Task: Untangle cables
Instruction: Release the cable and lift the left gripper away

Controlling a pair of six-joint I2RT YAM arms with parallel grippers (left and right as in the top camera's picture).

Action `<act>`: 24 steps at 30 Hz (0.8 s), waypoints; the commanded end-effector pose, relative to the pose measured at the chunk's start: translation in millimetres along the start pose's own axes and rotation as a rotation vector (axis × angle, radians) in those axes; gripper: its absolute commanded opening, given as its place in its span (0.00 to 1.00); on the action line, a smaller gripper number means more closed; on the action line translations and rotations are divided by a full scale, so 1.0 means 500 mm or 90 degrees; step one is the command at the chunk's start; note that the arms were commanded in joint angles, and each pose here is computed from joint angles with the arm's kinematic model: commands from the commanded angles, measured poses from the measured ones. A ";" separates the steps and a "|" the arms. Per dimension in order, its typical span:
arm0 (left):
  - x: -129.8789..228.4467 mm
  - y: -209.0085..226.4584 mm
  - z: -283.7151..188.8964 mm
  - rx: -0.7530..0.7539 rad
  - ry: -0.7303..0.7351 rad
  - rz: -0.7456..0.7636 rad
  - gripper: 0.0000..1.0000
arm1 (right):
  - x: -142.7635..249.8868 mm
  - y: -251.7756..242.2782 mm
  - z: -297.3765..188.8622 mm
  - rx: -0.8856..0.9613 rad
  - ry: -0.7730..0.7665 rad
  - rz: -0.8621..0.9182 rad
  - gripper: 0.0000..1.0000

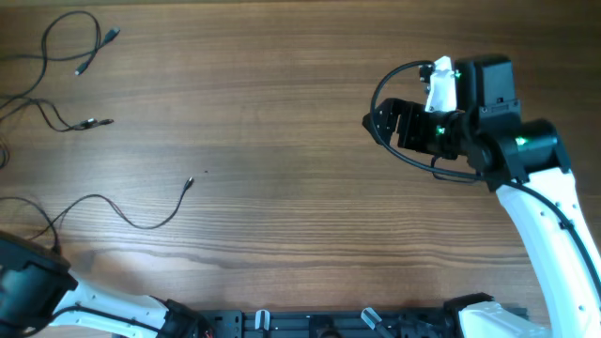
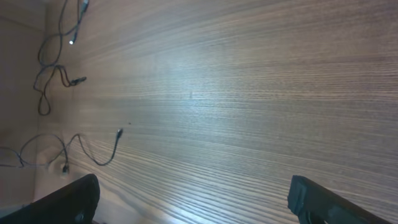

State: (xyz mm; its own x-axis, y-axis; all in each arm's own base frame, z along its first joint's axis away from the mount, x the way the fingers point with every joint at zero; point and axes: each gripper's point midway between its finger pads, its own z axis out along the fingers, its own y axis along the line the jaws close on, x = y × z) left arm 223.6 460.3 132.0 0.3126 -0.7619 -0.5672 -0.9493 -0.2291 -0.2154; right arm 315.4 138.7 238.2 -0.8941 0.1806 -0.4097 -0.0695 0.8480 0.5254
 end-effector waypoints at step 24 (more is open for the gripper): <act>0.072 -0.184 -0.222 0.340 0.121 0.150 1.00 | -0.010 -0.008 0.014 0.012 0.005 -0.007 1.00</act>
State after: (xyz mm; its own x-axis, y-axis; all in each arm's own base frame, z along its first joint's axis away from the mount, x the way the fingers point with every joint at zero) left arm 272.6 425.6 170.9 0.0938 -0.8256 -0.5563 -0.9571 0.0790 -0.2787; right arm 319.0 139.5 230.2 -0.9034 0.1786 -0.3899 -0.0574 0.8507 0.5225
